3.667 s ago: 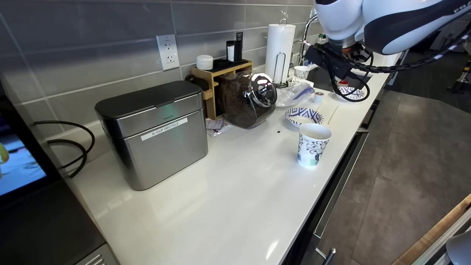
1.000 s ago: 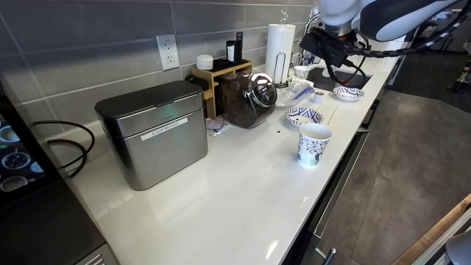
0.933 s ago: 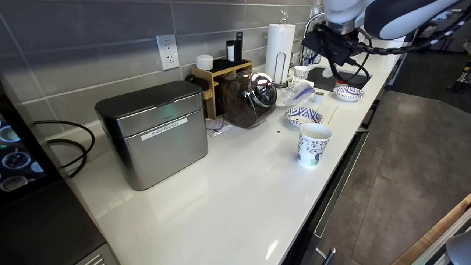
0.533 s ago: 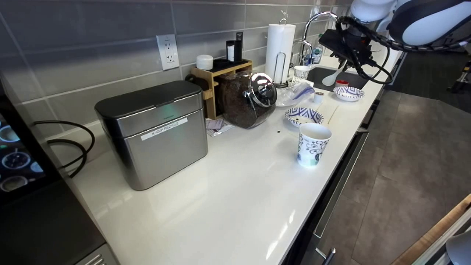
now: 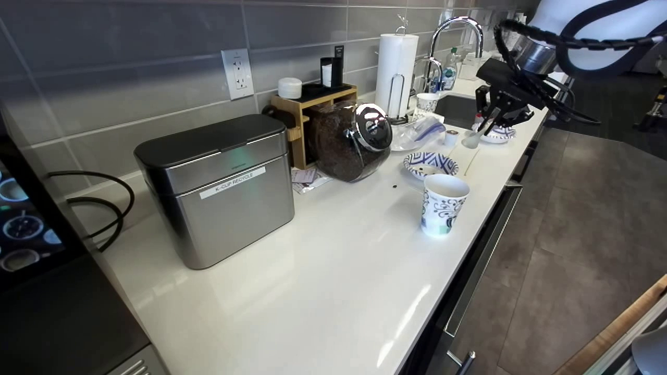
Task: Scoop up the beans in the coffee cup with the spoon and put them onto the bowl
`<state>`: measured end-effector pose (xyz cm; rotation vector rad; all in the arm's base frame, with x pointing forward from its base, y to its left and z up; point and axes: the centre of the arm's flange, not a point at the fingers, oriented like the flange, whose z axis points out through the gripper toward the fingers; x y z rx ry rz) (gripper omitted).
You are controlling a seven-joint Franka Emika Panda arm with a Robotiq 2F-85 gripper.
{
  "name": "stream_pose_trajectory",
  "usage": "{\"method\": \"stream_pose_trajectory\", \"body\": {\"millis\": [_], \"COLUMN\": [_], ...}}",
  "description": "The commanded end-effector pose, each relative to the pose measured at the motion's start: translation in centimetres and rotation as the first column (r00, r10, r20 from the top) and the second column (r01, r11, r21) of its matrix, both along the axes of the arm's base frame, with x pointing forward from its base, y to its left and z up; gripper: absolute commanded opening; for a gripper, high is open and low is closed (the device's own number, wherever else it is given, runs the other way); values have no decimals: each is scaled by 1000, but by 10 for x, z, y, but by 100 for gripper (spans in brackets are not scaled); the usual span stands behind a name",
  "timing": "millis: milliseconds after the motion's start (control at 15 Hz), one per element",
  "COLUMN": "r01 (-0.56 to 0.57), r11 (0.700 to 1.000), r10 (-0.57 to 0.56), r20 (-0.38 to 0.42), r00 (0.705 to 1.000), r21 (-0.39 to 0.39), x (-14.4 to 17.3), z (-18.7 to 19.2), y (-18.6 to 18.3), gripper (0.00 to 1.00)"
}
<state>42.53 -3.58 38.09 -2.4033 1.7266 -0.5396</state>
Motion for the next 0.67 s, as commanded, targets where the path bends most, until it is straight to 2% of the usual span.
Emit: {"method": "stream_pose_trajectory", "body": {"millis": [0,200,333,400,600], "r01": [-80,-119,-129,-128,-126], "r11": [987,966,959,963,984], "r10": [96,170,199,200,165], "r20": [-106,-216,-274,-307,-399], "r00": [990,961,941,930,902], "r21": [143,230,253,239,123], "x": [-12,-17,-20,-21,-22], "z": [0,-3,-1,-1,-5], "y": [-9,-10,-10,-10,-10], "gripper": [3,3,3,3,3]}}
